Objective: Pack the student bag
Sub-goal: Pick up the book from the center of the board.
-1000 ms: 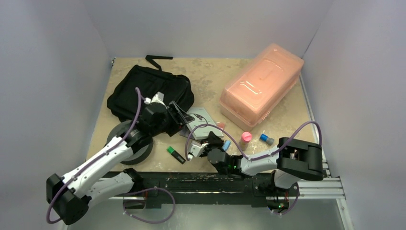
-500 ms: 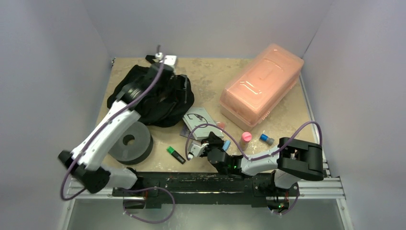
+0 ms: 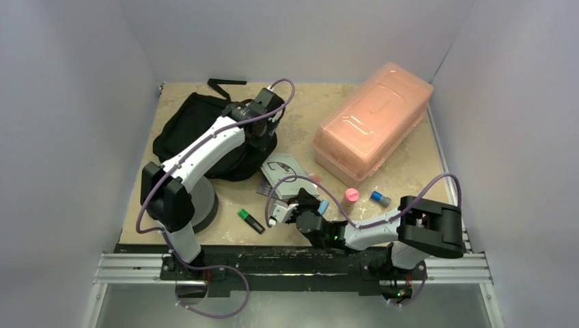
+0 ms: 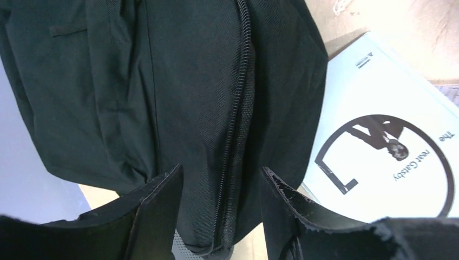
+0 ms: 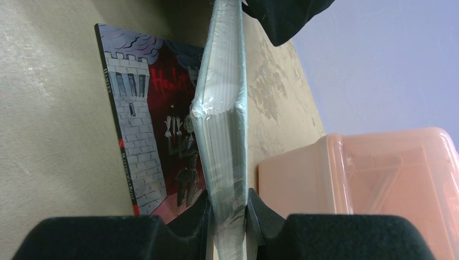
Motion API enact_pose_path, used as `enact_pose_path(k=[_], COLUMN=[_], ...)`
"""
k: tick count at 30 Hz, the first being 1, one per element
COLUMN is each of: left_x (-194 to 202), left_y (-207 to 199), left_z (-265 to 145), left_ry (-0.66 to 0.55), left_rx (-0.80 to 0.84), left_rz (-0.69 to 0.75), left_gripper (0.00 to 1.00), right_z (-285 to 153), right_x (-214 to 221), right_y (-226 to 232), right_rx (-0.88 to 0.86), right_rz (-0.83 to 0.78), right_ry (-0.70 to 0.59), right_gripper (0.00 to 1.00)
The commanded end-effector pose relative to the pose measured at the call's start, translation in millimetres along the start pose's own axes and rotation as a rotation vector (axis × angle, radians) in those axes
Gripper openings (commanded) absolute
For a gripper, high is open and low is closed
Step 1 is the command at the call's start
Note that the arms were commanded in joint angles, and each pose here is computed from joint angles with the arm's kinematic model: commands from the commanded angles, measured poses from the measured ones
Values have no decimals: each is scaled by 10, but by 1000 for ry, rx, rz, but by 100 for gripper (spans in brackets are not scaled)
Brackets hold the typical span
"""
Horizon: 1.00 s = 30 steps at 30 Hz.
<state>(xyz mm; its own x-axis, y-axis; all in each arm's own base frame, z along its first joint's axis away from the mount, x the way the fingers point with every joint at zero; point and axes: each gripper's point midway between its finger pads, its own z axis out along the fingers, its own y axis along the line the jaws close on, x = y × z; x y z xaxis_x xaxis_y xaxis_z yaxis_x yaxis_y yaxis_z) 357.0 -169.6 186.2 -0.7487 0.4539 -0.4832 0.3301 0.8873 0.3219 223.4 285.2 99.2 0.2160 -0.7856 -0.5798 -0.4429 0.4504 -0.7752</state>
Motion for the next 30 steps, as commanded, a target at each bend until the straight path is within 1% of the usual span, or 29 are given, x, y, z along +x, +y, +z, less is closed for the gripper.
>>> enact_pose_path(k=[1, 5, 8, 9, 12, 13, 16, 19, 21, 22, 26, 28, 30], left_x=[-64, 2, 23, 33, 26, 7, -75, -173, -211, -225, -263, -268, -279], left_y=[172, 171, 135, 127, 207, 246, 444, 631, 730, 767, 858, 889, 885], left_z=[-30, 25, 62, 85, 93, 61, -93, -282, -389, -430, -546, -587, -601], left_ry=[-76, -64, -54, -47, -35, -45, -120, -226, -280, -304, -374, -388, -402], left_rx=[-60, -68, -56, -57, -105, -122, -193, -251, -273, -278, -294, -300, -294], left_rz=[10, 34, 39, 43, 51, 45, 3, -56, -107, -126, -173, -191, -198], left_gripper=[49, 41, 40, 37, 19, 14, 0, 0, 0, 0, 0, 0, 0], right_z=[20, 37, 38, 40, 31, 17, -57, -201, -322, -395, -615, -702, -767], right_x=[-162, -144, -156, -160, -158, -153, -158, -345, -490, -566, -724, -779, -755], right_y=[-32, -4, 4, 4, -14, -25, 9, 15, -81, -201, -589, -780, -870], right_rx=[3, -3, -5, -5, -3, -4, -83, -209, -252, -248, -210, -173, -155], right_rz=[126, 107, 124, 127, 139, 145, 137, 184, 248, 290, 474, 629, 735], right_ry=[-42, -26, -33, -32, -20, -16, 3, -40, -86, -114, -154, -142, -86], right_gripper=[0, 0, 0, 0, 0, 0, 0, 0, 0, 0, 0, 0, 0])
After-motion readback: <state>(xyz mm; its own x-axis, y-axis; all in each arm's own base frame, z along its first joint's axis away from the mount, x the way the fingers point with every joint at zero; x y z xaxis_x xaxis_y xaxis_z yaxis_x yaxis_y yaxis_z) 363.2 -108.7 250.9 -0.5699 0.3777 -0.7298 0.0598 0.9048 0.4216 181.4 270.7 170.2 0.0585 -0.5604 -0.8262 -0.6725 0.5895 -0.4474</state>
